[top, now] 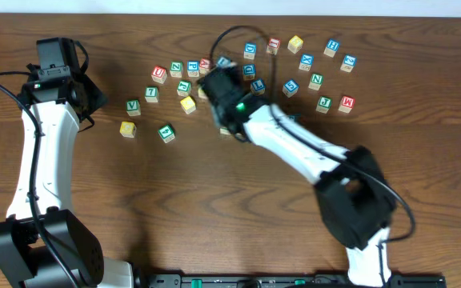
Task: Spell out ROBOT
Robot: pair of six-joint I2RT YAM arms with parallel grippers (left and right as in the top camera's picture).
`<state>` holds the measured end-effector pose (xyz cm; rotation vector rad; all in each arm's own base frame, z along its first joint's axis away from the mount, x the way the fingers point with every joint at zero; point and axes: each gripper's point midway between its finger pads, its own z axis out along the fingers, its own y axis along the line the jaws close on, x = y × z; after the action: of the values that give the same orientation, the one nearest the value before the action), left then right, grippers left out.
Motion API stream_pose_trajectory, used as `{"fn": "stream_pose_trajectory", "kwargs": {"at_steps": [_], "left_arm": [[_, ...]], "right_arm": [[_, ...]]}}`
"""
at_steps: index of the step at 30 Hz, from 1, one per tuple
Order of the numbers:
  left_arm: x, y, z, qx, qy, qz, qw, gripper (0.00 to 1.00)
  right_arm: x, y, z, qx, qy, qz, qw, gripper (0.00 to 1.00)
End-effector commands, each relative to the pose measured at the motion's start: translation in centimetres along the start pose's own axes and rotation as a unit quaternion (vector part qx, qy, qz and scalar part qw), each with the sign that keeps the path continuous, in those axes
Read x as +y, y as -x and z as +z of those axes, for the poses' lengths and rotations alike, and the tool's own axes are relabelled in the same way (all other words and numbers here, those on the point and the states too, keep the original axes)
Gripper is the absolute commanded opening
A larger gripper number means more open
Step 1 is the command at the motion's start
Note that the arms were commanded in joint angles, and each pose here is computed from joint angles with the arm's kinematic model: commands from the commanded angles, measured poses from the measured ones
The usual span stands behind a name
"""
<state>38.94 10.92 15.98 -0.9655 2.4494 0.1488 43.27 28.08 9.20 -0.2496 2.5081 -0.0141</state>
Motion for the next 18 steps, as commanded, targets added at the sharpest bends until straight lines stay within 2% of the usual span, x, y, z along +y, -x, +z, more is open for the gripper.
{"fn": "stream_pose_trajectory", "kwargs": {"at_steps": [1, 7, 12, 18], "left_arm": [[0.4, -0.1, 0.4, 0.002, 0.013, 0.0, 1.0, 0.56], [0.4, -0.1, 0.4, 0.002, 0.013, 0.0, 1.0, 0.56], [0.4, -0.1, 0.4, 0.002, 0.013, 0.0, 1.0, 0.56], [0.4, -0.1, 0.4, 0.002, 0.013, 0.0, 1.0, 0.57]], "right_arm": [[-3.4, 0.4, -0.3, 0.026, -0.003, 0.046, 0.999, 0.17], [-8.4, -1.6, 0.7, 0.093, -0.025, 0.078, 0.992, 0.13], [-10.8, -2.7, 1.2, 0.116, -0.042, 0.077, 0.989, 0.05], [-13.3, -4.9, 1.6, 0.155, -0.064, 0.089, 0.982, 0.03]]}}
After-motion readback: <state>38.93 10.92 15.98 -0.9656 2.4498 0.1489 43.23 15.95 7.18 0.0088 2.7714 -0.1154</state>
